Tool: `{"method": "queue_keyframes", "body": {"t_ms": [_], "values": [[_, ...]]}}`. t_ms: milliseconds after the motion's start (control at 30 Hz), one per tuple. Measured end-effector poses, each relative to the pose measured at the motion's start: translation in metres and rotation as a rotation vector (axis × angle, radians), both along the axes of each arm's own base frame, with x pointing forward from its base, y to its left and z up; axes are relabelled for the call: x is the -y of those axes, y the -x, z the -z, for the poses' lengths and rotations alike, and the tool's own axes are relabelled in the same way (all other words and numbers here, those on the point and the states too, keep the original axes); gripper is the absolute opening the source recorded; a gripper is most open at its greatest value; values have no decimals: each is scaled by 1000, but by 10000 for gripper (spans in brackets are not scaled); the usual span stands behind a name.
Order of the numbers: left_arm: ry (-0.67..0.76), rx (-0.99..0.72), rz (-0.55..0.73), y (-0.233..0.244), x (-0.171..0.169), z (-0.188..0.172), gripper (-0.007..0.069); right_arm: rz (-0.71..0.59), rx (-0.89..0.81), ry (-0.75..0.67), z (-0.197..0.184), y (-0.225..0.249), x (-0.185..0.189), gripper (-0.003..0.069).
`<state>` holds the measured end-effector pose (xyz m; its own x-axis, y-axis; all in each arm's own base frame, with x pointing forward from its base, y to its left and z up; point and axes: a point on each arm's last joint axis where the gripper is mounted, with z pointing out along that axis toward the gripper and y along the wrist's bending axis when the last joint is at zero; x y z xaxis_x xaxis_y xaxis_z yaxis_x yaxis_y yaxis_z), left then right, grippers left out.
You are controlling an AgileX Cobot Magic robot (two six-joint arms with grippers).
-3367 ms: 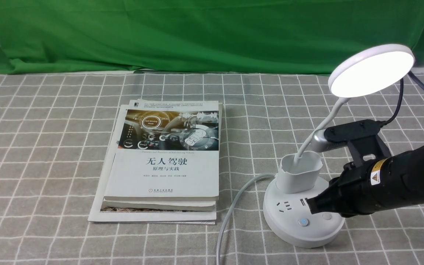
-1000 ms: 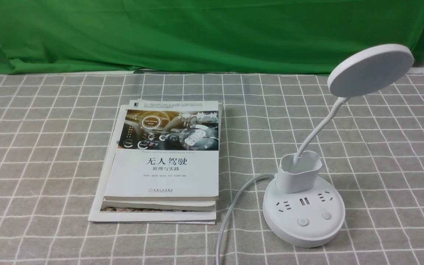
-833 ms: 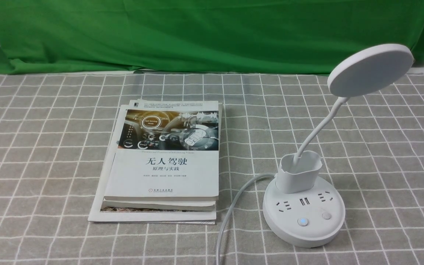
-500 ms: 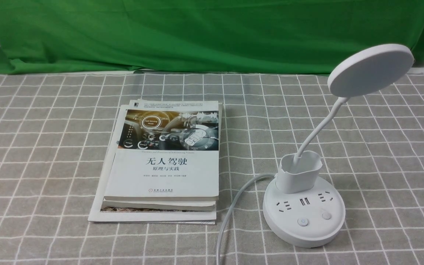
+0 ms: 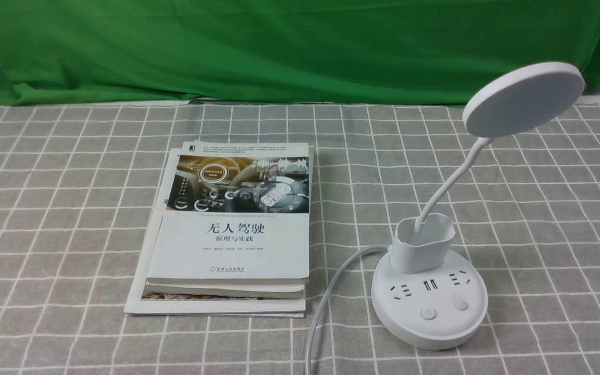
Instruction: Turn off the desk lamp on the grey coffee tablecloth by hand.
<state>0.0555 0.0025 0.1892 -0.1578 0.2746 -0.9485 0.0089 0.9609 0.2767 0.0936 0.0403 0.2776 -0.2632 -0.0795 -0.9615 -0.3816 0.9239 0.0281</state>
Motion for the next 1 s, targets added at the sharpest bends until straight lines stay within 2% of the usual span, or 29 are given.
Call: {"method": "queue_keyframes", "body": {"t_ms": [67, 233, 400, 533, 767, 1000], "values": [[0, 0, 0, 0, 0, 0, 20, 52, -1, 0, 0, -2, 5, 38], [0, 0, 0, 0, 0, 0, 20, 281, 57, -13, -5, 2, 29, 38], [0, 0, 0, 0, 0, 0, 20, 412, 148, 45, 4, 19, 43, 41], [0, 0, 0, 0, 0, 0, 20, 427, 184, 100, 36, 34, 45, 47], [0, 0, 0, 0, 0, 0, 20, 437, 98, 62, 90, 39, 45, 57], [0, 0, 0, 0, 0, 0, 20, 422, 181, 15, 84, 37, 43, 57]]}}
